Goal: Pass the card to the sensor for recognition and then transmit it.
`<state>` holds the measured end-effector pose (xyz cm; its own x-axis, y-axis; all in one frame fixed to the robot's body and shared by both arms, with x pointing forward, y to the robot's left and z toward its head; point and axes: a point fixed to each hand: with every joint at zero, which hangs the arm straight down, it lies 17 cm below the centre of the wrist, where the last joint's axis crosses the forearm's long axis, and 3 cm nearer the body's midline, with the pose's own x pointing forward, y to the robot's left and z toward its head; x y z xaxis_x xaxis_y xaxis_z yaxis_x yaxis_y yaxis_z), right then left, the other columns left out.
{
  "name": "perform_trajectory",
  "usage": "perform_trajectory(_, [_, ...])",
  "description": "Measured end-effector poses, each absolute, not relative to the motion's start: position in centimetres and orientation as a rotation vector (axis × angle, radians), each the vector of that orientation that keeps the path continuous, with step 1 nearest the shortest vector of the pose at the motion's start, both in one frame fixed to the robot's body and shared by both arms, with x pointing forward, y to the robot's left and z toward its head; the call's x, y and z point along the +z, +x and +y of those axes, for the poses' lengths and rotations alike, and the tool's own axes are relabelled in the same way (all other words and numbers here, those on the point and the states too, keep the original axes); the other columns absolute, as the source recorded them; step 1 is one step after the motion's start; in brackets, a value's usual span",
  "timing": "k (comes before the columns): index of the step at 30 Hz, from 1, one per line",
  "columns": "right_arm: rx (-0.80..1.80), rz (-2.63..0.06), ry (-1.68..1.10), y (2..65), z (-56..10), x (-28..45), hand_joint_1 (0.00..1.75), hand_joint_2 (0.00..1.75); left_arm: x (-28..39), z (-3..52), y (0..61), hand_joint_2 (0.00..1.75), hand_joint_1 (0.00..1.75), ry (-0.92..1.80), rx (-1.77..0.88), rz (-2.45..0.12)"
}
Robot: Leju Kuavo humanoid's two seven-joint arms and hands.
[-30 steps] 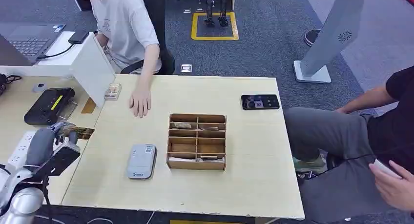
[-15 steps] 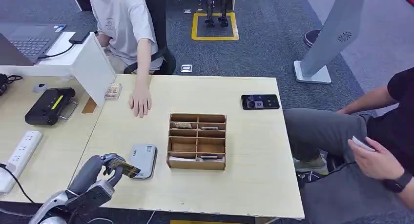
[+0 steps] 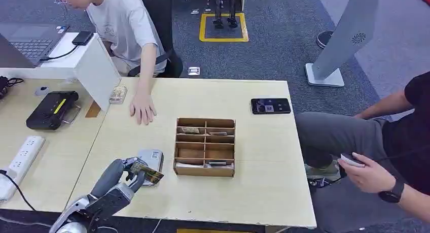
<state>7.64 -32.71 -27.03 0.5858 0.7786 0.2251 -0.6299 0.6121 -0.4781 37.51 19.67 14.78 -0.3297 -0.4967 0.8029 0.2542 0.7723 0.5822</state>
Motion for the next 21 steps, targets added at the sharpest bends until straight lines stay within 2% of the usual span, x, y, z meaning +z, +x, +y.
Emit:
perform_trajectory(6, [0.855,-0.416,-0.37,7.3,-32.5,-27.2,0.0,1.75,16.2,19.2,40.4,1.75,1.75,0.37,-0.67,-1.773])
perform_trajectory(21, [0.866,-0.422,-0.363,7.2,-31.7,-27.2,0.0,1.75,13.6,21.5,42.0,1.75,1.75,0.463,-0.571,-1.7])
